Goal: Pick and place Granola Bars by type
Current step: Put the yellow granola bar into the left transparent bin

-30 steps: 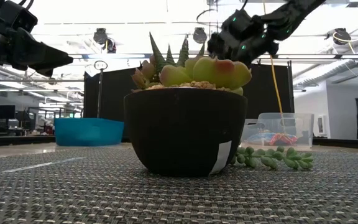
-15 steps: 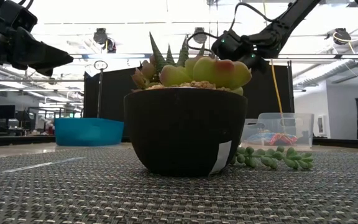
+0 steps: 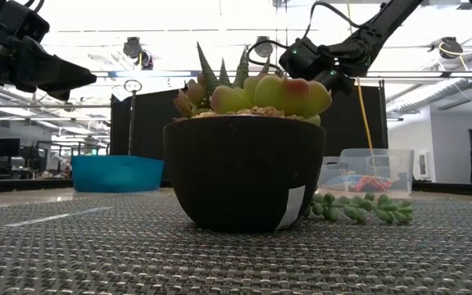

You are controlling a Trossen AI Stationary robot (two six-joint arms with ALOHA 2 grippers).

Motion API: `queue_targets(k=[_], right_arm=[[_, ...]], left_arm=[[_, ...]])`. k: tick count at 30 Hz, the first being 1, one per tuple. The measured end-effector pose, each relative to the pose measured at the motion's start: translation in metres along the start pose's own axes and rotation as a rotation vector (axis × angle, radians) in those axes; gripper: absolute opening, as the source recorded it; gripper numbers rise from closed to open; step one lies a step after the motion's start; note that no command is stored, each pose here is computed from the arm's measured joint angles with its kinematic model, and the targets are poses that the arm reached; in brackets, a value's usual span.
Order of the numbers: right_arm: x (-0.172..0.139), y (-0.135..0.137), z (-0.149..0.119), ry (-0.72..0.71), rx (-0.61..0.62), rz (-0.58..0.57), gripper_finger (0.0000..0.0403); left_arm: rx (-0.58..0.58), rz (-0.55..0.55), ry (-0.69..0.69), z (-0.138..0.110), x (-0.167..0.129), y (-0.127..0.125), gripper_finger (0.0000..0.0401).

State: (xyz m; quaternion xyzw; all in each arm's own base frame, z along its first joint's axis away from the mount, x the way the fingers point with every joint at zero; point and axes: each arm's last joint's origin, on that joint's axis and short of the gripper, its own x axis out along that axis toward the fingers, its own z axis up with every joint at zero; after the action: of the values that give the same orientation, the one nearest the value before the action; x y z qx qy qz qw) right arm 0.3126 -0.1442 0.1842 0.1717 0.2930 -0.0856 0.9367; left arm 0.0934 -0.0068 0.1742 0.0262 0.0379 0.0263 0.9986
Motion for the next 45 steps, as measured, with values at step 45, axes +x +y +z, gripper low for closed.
queue_targets(k=[45], right_arm=[[-0.019,0.124,-0.075,0.293,-0.292,-0.139,0.0176]], left_arm=[[0.000,0.000,0.001,0.000,0.000,0.000,0.0108]])
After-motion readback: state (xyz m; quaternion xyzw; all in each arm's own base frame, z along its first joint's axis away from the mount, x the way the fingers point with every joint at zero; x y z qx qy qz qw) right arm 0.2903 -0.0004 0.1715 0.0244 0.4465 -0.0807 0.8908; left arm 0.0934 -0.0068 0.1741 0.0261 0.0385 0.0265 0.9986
